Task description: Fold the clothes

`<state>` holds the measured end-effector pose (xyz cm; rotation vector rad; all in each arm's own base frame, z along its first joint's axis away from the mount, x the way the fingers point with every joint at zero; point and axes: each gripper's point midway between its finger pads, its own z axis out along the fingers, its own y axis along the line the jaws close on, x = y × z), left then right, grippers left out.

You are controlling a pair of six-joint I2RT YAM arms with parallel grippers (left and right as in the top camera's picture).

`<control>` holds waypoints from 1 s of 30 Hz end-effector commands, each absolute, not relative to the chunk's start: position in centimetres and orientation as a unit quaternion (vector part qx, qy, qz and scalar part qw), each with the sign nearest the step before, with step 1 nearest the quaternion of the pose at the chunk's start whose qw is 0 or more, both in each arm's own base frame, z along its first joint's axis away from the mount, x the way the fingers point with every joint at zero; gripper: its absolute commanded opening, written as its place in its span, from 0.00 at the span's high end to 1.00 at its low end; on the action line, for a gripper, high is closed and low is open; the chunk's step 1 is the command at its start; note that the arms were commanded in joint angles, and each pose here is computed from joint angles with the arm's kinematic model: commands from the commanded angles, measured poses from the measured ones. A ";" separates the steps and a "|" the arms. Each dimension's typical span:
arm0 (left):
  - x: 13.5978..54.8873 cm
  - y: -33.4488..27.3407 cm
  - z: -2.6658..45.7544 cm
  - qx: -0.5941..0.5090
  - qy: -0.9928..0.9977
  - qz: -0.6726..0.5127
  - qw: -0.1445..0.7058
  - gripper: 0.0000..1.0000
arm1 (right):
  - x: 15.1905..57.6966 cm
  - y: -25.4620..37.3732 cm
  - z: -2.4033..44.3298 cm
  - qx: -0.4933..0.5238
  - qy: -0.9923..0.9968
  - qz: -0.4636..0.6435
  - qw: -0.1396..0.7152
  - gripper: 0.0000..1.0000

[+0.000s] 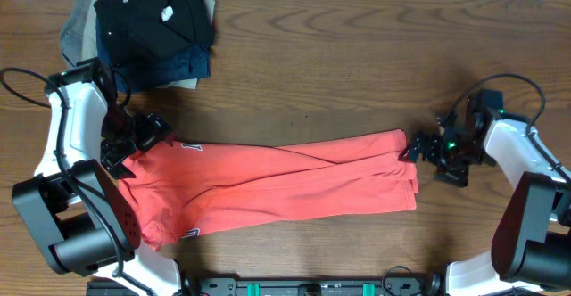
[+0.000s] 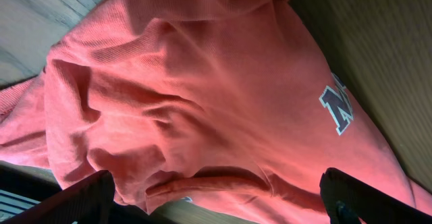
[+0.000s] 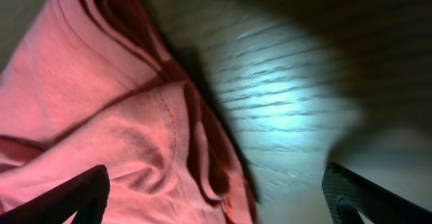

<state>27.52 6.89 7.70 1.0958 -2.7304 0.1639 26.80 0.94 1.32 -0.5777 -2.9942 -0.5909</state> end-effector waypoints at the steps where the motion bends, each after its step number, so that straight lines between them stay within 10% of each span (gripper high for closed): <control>1: 27.6 6.7 8.1 0.368 -0.923 0.059 0.092 0.02 | 25.7 3.0 0.4 -0.163 -0.960 -0.227 0.028 0.02; 8: 27.6 6.7 8.1 0.368 -0.923 0.059 0.091 0.02 | 24.7 6.2 -0.9 -0.158 -0.950 -0.267 0.031 0.16; 17: 27.6 6.7 8.1 0.368 -0.923 0.059 0.091 0.02 | 24.7 6.3 -1.5 -0.197 -0.955 -0.215 0.044 0.99; 30: 27.5 6.7 7.5 0.368 -0.924 0.059 0.090 0.02 | 26.2 -4.4 3.2 -0.301 -0.952 -0.037 0.045 0.99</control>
